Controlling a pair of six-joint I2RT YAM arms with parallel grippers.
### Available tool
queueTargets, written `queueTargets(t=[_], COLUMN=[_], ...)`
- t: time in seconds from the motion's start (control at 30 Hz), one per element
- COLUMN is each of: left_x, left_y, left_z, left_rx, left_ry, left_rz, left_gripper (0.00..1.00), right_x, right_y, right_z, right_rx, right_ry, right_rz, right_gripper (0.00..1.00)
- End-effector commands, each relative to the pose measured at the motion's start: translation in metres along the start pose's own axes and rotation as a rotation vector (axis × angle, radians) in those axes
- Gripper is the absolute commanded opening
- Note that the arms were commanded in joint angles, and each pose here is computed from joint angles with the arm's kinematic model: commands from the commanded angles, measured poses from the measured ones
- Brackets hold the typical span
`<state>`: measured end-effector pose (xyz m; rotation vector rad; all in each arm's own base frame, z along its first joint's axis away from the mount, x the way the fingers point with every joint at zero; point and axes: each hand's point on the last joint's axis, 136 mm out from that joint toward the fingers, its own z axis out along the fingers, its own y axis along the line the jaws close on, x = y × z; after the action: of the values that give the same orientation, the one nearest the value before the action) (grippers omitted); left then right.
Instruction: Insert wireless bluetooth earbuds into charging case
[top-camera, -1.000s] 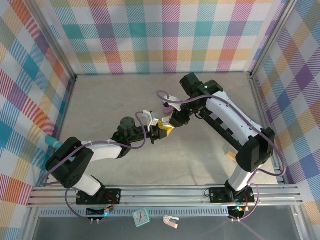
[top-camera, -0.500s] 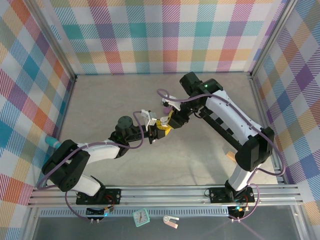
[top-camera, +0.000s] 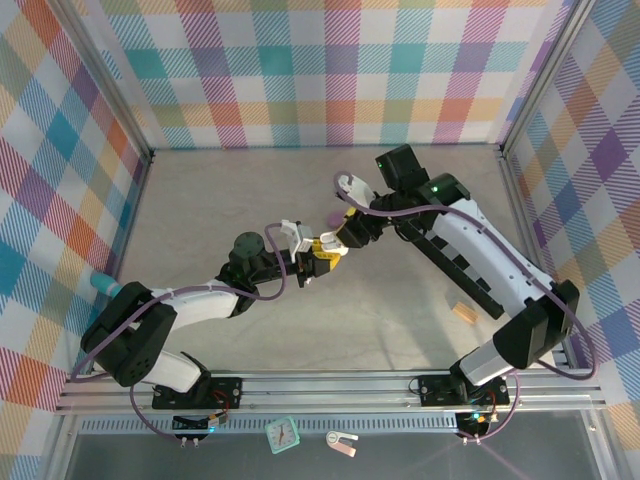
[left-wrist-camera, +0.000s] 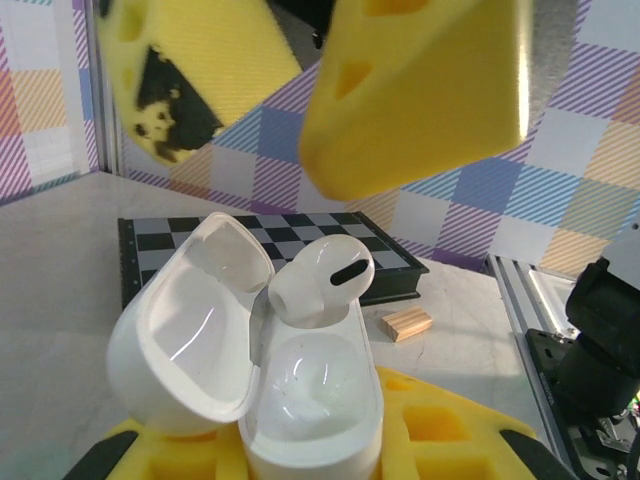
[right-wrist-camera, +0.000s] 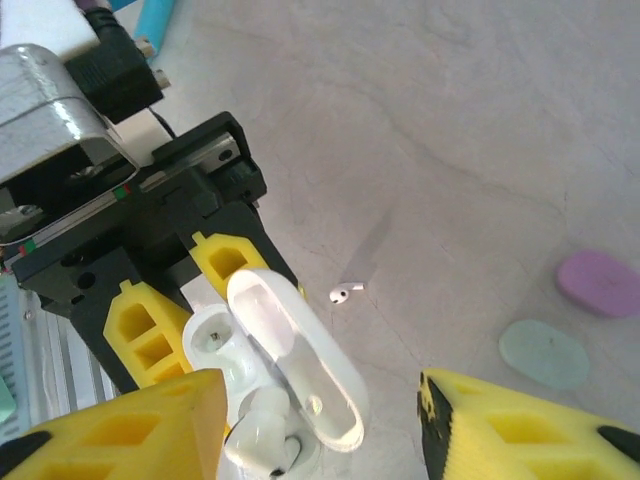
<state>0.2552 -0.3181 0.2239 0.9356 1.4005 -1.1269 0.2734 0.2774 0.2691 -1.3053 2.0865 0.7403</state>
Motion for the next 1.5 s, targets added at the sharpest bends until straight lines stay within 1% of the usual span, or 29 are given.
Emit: queueTargets(t=[0.0, 0.17, 0.3, 0.43, 0.63, 1.0, 1.13, 1.27, 1.47], left_x=[-0.013, -0.014, -0.019, -0.021, -0.023, -0.027, -0.027, -0.026, -0.025], left_y=[-0.003, -0.002, -0.004, -0.006, -0.007, -0.005, -0.006, -0.005, -0.005], left_z=[-0.001, 0.000, -0.001, -0.003, -0.006, -0.008, -0.009, -0.009, -0.009], left_rx=[-0.006, -0.005, 0.001, -0.003, -0.006, -0.008, -0.009, -0.010, -0.007], left_ry=[-0.031, -0.033, -0.046, -0.051, -0.059, -0.076, -0.077, -0.073, -0.074], left_rz=[0.066, 0.069, 0.069, 0.072, 0.076, 0.074, 0.074, 0.077, 0.084], left_gripper=[0.04, 0.04, 0.04, 0.04, 0.04, 0.04, 0.04, 0.04, 0.04], right_x=[0.001, 0.008, 0.015, 0.023, 0.032, 0.036, 0.036, 0.031, 0.006], right_y=[0.001, 0.011, 0.000, -0.008, -0.016, -0.014, -0.017, -0.012, 0.009], right_z=[-0.005, 0.006, 0.014, 0.018, 0.013, 0.005, 0.000, -0.004, -0.016], right_rx=[0.037, 0.008, 0.052, 0.082, 0.129, 0.132, 0.153, 0.138, 0.049], right_ry=[-0.030, -0.007, 0.020, 0.047, 0.068, 0.067, 0.062, 0.041, -0.096], right_rz=[0.044, 0.059, 0.091, 0.096, 0.101, 0.087, 0.085, 0.082, 0.080], right_gripper=[0.57, 0.59, 0.58, 0.56, 0.52, 0.52, 0.52, 0.53, 0.56])
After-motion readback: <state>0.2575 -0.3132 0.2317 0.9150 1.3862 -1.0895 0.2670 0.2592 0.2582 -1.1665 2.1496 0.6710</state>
